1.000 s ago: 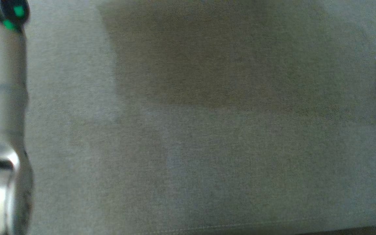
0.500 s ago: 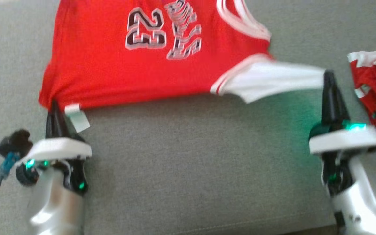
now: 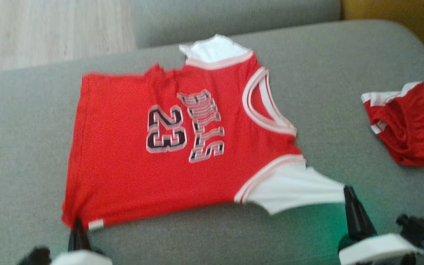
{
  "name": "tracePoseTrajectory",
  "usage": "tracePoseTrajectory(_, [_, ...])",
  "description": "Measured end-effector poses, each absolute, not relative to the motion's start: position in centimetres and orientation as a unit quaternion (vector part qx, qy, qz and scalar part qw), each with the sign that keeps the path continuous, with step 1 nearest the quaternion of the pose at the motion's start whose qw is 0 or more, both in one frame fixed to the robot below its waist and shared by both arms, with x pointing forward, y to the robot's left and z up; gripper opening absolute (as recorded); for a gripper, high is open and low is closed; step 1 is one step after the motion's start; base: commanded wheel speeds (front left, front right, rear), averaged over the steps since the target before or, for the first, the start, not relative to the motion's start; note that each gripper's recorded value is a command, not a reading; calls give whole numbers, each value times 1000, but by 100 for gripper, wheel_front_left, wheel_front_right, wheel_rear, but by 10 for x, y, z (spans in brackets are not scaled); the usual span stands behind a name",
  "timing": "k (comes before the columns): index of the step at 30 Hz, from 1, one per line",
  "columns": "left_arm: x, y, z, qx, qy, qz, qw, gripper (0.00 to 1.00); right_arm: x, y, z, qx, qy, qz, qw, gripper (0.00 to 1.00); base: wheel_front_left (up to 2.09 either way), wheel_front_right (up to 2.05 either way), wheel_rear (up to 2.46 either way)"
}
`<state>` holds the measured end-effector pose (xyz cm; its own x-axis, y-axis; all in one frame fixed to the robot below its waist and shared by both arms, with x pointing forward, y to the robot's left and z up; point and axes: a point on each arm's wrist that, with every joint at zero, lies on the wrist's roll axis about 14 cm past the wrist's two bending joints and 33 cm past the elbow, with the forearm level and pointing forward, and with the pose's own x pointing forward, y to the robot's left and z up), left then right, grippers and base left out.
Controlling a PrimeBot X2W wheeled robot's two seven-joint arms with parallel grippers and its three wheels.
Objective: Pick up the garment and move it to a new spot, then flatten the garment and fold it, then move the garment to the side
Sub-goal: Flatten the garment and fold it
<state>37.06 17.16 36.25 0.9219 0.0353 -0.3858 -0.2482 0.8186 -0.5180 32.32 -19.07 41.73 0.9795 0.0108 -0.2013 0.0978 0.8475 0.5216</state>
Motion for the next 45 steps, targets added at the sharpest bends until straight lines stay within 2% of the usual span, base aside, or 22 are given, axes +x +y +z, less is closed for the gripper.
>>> tracePoseTrajectory(6, [325, 174, 358, -300, 191, 80, 931, 0, 289, -188, 410, 290, 108, -28, 951, 0, 0, 0, 0])
tracePoseTrajectory(12, [311, 176, 367, -309, 172, 77, 932, 0, 282, -181, 409, 301, 112, -19, 947, 0, 0, 0, 0])
tracePoseTrajectory(18, [318, 172, 373, -320, 163, 71, 931, 0, 308, -170, 426, 313, 88, 0, 946, 0, 0, 0, 0])
tracePoseTrajectory(25, [353, 160, 395, -323, 135, 44, 936, 0, 363, -160, 459, 315, 43, 29, 948, 0, 0, 0, 0])
tracePoseTrajectory(41, [415, 150, 403, -301, 140, 39, 943, 0, 437, -147, 443, 288, 80, 41, 953, 0, 0, 0, 0])
tracePoseTrajectory(42, [415, 150, 403, -301, 140, 39, 943, 7, 437, -147, 443, 288, 80, 41, 953, 0, 0, 0, 0])
tracePoseTrajectory(43, [416, 150, 402, -298, 144, 40, 943, 20, 440, -147, 442, 285, 82, 41, 954, 0, 0, 0, 0])
tracePoseTrajectory(45, [419, 151, 399, -295, 150, 48, 942, 29, 445, -147, 441, 279, 84, 41, 956, 0, 0, 0, 0])
